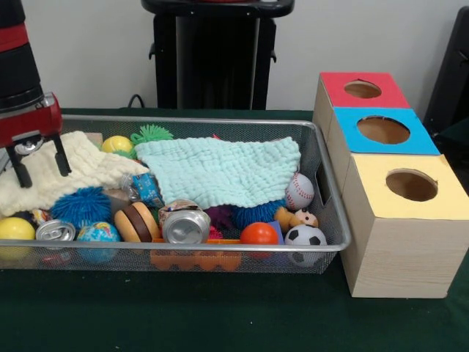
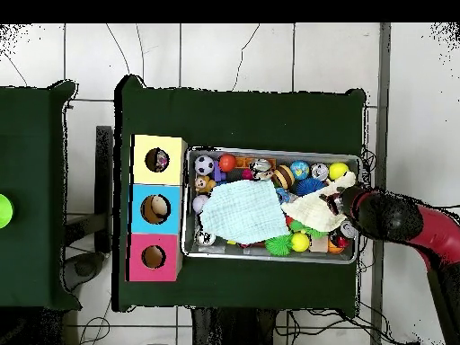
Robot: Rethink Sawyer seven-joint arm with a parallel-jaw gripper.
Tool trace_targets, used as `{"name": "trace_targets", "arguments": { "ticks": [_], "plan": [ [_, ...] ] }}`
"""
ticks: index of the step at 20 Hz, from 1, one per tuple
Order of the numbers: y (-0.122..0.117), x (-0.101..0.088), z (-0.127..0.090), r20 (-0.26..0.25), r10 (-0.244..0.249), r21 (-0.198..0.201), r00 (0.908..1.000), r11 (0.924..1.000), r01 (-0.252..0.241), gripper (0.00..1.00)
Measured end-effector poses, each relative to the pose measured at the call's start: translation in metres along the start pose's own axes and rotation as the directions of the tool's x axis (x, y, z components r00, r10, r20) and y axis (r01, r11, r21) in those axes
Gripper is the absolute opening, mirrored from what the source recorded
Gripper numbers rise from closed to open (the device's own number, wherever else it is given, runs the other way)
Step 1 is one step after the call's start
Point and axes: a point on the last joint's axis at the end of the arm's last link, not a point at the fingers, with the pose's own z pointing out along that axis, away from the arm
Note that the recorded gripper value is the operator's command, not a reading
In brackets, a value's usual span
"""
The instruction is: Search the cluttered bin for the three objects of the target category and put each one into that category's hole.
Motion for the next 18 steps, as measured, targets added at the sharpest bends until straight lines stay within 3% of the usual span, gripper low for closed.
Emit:
{"name": "trace_targets", "arguments": {
  "ticks": [9,18],
  "plan": [
    [0.014,0.006,0.005,-0.014,-0.008,-0.026,0.9999,0.9996,0.008,1.00],
    [0.021,0.000,0.008,-0.015,-0.022,-0.032,0.9996,0.9992,0.021,1.00]
  ]
}}
